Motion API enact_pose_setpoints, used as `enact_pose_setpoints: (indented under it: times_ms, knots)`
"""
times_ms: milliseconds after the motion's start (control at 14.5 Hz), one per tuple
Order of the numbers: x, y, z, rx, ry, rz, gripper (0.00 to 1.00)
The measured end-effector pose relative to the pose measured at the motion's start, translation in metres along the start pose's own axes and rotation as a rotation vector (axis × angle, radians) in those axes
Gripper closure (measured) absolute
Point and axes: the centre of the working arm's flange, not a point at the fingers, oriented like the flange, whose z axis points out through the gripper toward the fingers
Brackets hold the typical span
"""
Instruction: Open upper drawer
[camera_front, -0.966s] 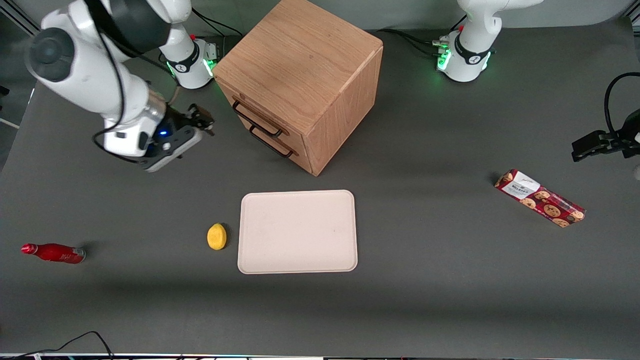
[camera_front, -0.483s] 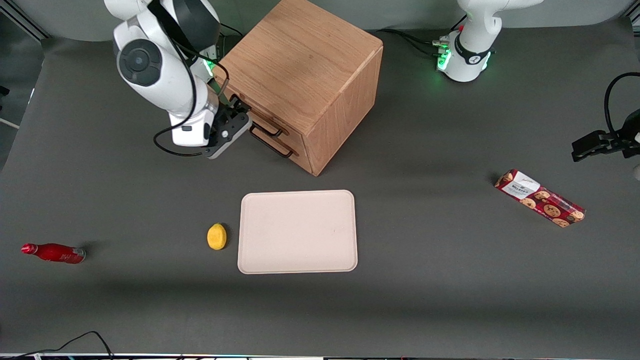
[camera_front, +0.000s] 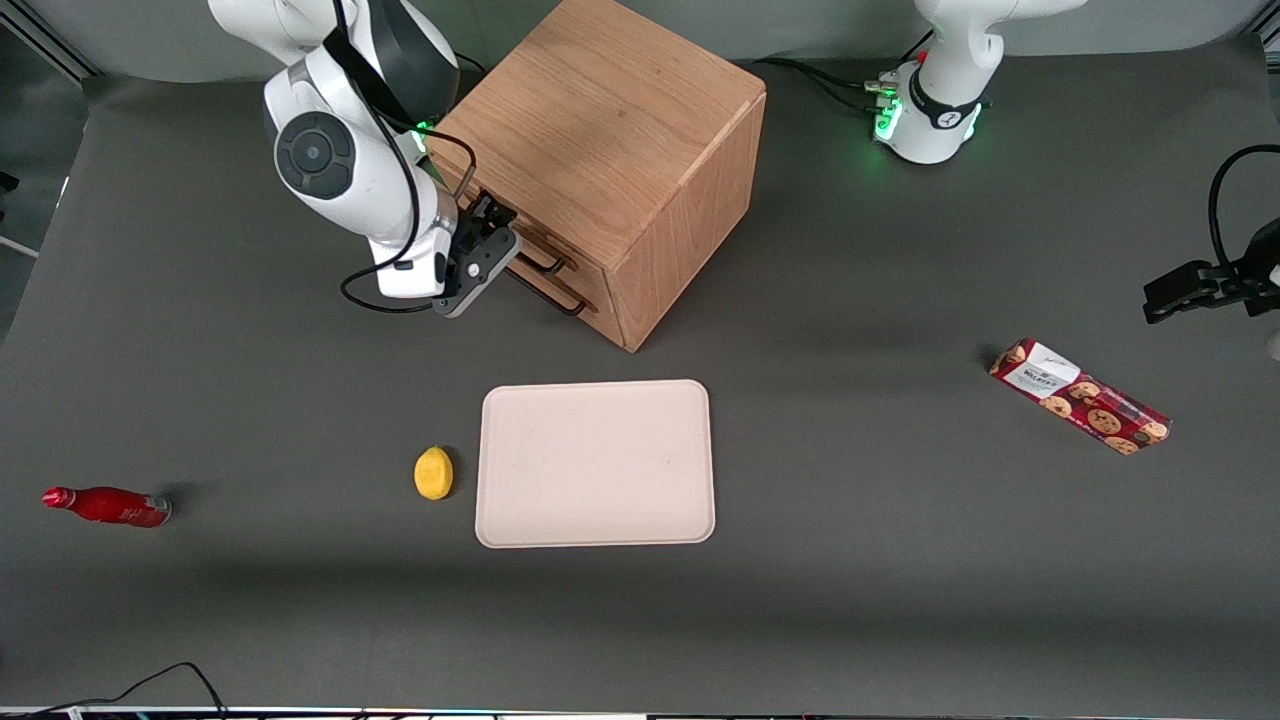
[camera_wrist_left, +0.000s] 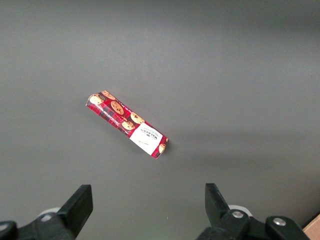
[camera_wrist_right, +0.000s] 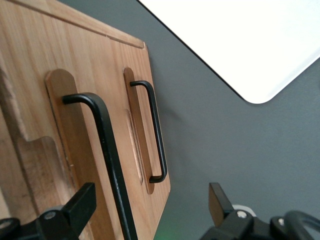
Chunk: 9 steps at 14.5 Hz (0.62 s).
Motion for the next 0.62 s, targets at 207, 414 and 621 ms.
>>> enact_pose_setpoints:
  times_ms: [207,414,621]
  knots:
    - [0.002,-0.004,0.012,-0.001,0.006,-0.011,0.0]
    - [0.002,0.0,0.019,-0.002,0.012,-0.021,0.0]
    - [0.002,0.003,0.028,0.005,0.009,-0.025,0.0]
